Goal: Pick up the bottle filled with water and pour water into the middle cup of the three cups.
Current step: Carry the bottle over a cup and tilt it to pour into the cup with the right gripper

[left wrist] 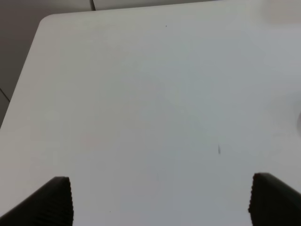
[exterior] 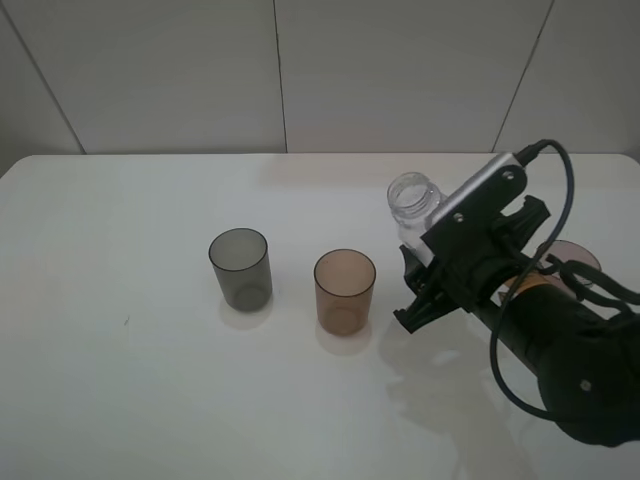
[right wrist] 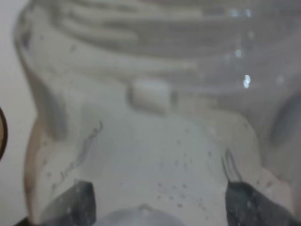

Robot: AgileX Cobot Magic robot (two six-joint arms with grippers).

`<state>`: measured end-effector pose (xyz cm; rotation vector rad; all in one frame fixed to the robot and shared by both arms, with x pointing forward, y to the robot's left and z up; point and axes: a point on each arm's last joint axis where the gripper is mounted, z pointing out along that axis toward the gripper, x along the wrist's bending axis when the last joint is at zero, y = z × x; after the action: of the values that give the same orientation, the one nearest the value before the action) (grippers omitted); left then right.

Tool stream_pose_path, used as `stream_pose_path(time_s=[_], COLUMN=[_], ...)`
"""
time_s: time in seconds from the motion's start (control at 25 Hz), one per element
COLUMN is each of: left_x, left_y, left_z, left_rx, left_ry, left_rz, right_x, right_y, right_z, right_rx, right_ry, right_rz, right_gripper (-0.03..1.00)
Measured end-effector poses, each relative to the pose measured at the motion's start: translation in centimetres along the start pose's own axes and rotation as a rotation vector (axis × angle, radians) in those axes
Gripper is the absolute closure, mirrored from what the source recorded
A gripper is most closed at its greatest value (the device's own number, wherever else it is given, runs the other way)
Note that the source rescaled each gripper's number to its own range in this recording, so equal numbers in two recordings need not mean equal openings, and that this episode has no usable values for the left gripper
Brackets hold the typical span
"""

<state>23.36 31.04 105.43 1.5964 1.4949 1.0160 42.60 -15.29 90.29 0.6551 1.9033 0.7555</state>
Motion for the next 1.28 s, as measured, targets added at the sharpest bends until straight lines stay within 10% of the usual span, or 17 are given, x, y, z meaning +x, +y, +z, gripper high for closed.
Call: stream_pose_path(time_s=[1.28], left_x=[0.0], left_y=[0.0], left_z=[0.0], left_rx=[0.0], left_ry=[0.0], left_rz=[0.0], right_x=[-0.14], right_y=[1.19], right_z=[0.85], right_rx=[0.016], right_ry=[-0.017], right_rz=[-0.613], right_gripper=[0.96])
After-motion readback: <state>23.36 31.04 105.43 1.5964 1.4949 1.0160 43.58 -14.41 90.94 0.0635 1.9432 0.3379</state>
